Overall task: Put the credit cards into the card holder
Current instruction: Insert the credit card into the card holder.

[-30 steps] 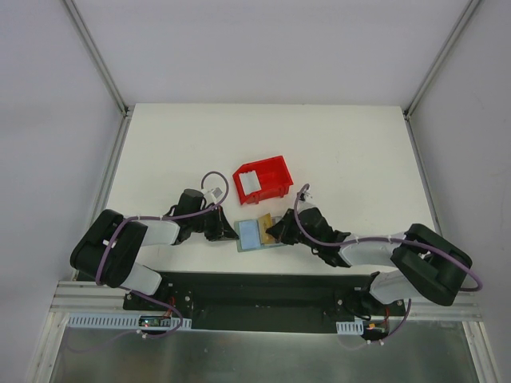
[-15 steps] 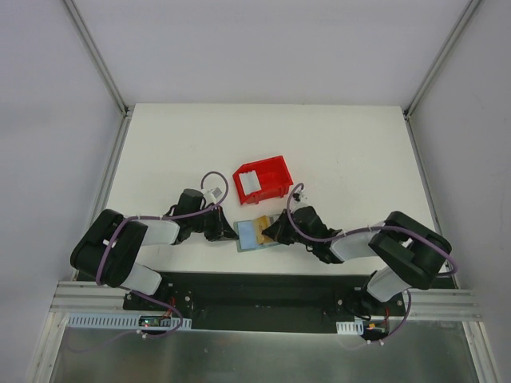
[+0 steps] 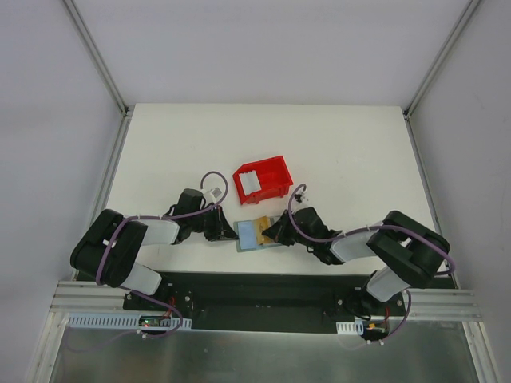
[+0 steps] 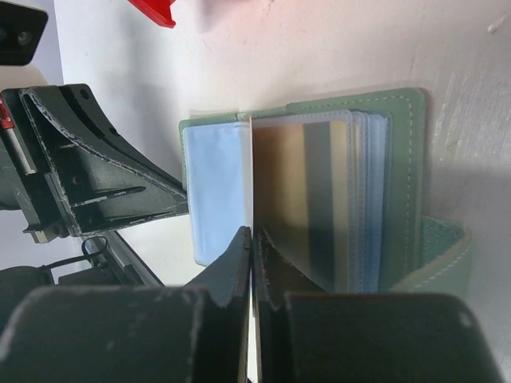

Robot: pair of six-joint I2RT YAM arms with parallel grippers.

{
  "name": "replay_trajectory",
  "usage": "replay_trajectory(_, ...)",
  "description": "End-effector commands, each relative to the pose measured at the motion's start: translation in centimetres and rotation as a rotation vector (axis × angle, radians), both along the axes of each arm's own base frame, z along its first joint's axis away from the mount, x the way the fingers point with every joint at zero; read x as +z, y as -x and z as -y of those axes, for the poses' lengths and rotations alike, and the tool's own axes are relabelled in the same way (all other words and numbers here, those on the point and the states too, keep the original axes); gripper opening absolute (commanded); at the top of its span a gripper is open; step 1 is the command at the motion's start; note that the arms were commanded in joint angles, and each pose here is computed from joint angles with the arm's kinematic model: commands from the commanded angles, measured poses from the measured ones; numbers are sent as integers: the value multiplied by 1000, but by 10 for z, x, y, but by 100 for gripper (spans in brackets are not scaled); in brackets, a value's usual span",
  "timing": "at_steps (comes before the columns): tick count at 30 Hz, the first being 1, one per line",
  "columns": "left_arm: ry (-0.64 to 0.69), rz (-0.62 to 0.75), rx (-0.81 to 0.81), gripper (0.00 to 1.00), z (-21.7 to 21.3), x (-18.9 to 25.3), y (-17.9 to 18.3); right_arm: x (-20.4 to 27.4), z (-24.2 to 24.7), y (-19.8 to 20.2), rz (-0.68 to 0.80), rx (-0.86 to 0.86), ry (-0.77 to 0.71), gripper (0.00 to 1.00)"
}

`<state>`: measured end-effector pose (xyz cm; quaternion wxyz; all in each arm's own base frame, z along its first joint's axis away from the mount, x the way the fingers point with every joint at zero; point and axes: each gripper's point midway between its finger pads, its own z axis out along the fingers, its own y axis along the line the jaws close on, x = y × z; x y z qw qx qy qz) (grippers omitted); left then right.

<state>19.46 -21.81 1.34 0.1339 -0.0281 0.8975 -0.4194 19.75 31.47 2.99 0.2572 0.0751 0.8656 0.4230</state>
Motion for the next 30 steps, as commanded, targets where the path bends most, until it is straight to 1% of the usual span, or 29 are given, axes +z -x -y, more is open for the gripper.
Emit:
replay_trajectory(1, -100, -58, 22, 0, -15, -22, 11, -15, 7, 27, -73, 61, 31, 0)
replay_trajectory(9, -104, -58, 30, 0, -16, -23, 11, -14, 7, 31, -81, 71, 23, 0)
replay_trajectory(23, -92, -54, 25, 0, -13, -21, 8, -17, -12, 27, -106, 90, 3, 0)
replay_trajectory(27, -90, -53, 22, 0, -12, -21, 8, -12, -24, 25, -95, 102, 8, 0)
replay_trajectory(30, -89, -53, 23, 0, -13, -21, 8, -14, -21, 21, -74, 78, 32, 0)
